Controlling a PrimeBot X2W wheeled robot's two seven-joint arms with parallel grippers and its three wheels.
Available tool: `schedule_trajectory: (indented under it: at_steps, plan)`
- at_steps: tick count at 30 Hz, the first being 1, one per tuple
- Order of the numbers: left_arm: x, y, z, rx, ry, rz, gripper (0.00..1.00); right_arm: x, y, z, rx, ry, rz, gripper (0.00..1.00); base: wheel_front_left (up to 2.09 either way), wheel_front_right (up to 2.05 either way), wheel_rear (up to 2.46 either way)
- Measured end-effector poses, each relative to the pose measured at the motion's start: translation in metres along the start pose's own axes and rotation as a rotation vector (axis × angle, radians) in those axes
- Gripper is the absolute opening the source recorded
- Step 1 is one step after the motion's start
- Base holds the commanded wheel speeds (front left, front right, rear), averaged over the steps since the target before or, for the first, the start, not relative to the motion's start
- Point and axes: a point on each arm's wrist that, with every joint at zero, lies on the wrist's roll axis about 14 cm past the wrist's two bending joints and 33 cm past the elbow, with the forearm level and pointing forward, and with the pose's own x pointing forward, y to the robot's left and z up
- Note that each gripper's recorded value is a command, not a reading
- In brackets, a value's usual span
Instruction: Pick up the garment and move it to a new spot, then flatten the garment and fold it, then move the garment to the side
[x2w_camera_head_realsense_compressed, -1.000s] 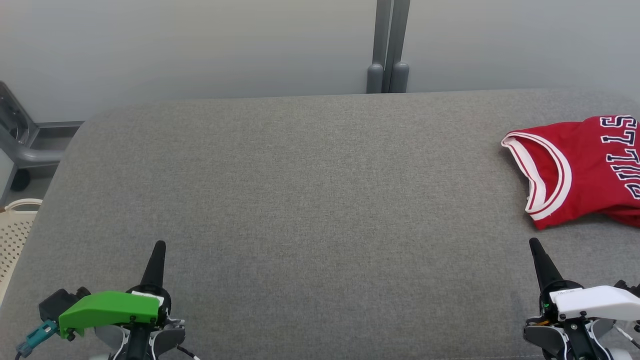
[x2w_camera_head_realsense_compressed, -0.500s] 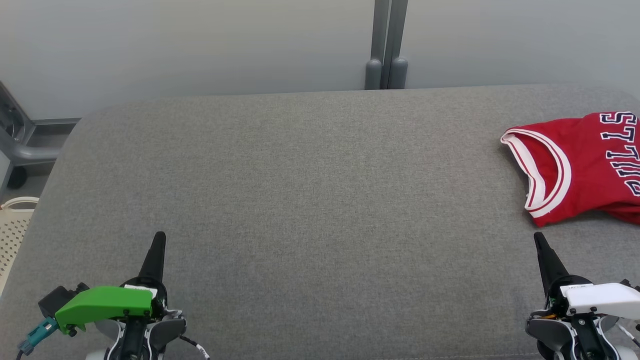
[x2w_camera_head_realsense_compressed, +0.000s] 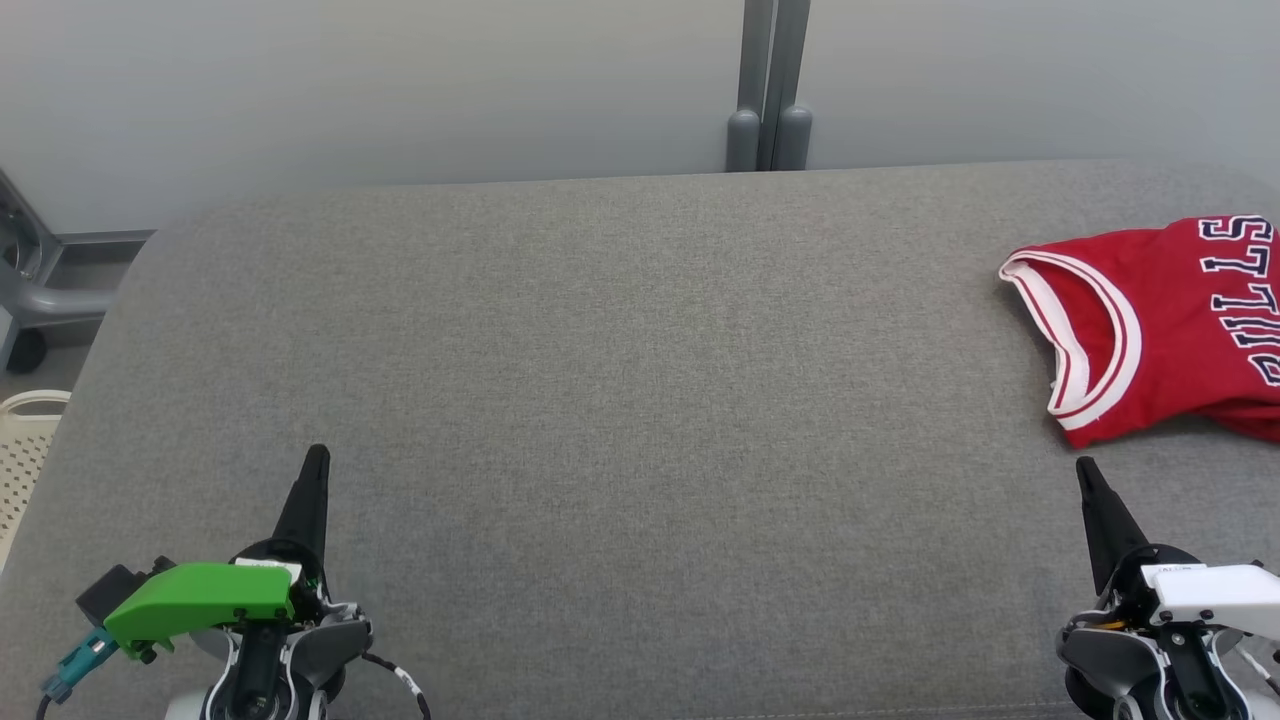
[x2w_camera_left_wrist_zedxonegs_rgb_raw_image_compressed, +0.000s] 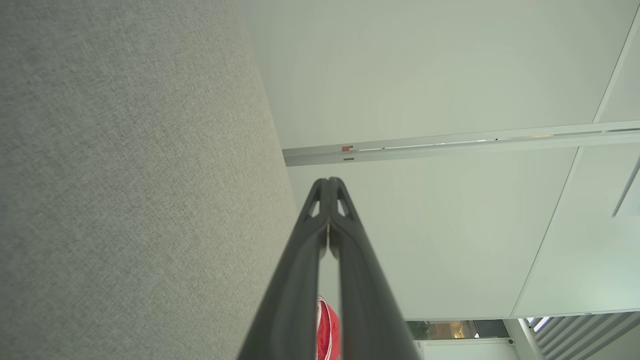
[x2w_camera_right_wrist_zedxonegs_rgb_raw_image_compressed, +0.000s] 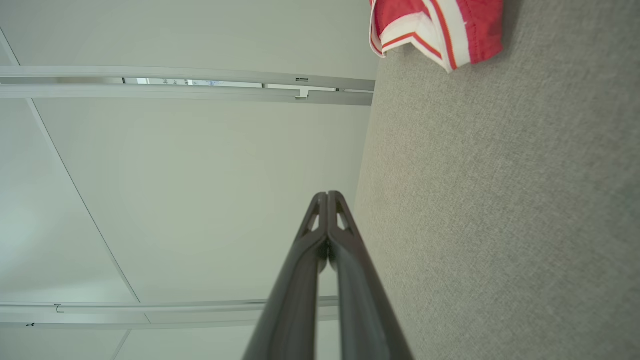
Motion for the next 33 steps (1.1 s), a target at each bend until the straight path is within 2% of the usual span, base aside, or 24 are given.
schedule_trajectory:
  at_steps: [13,33]
  plan:
    - [0.0066,-0.0076,-0.001,-0.078,0.0,-0.035,0.0,0.0019,0.0021,0.005,0.079,-0.014,0.012,0.0,0.0,0.0,0.0]
    - [0.0066,-0.0076,-0.0014,-0.079,0.002,-0.035,0.0,0.002,0.0025,0.0051,0.08,-0.015,0.013,0.0,0.0,0.0,0.0]
